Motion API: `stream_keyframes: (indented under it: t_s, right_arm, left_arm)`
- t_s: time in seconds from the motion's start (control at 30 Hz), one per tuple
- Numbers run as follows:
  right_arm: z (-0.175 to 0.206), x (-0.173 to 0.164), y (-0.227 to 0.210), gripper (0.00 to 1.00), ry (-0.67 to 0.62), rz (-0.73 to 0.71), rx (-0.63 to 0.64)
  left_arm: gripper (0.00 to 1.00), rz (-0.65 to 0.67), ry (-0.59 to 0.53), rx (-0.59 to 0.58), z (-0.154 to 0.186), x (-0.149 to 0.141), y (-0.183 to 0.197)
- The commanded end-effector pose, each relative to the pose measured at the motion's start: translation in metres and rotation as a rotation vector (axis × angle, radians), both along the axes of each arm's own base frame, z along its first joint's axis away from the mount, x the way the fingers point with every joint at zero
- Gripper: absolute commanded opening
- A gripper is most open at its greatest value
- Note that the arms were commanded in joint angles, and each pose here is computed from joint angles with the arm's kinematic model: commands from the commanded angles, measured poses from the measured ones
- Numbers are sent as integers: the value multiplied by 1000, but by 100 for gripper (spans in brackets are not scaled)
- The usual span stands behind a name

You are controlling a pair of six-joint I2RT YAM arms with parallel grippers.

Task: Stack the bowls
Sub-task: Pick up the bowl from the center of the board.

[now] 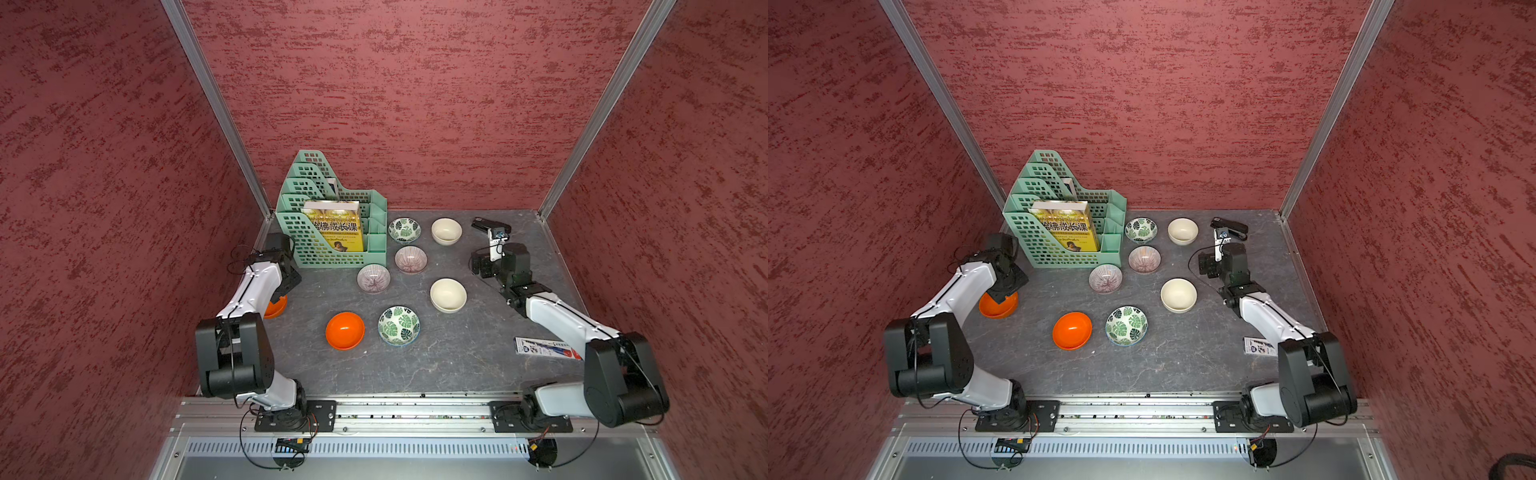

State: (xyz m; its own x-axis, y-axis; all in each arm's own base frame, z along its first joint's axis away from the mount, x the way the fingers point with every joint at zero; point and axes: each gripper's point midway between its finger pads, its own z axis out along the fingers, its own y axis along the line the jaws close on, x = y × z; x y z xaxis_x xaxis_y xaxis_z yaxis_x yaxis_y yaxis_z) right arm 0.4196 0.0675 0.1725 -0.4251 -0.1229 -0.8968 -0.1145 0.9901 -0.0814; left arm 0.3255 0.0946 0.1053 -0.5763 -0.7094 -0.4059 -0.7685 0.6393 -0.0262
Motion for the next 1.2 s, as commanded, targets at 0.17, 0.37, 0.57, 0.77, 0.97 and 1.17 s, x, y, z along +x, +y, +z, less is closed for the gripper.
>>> stream_keyframes:
  t_s: [0.17, 0.37, 0.57, 0.77, 0.97, 1.17]
  right_arm:
    - [21, 1, 3, 98, -32, -2, -14]
    - [22, 3, 7, 98, -37, 15, 6]
    - [22, 3, 8, 98, -35, 16, 7]
    - [22, 2, 7, 99, -31, 11, -1]
    - [18, 3, 6, 98, -18, 3, -8]
    - [12, 4, 7, 98, 0, 6, -9]
  left_arm:
    - [47, -16, 58, -28, -14, 9, 5]
    - [39, -15, 85, -36, -22, 12, 7]
    - [36, -14, 132, -53, -32, 14, 11]
    - [32, -7, 149, -81, -44, 12, 15]
    - [9, -19, 156, -102, -51, 12, 15]
    - [0, -67, 113, -79, -32, 13, 8]
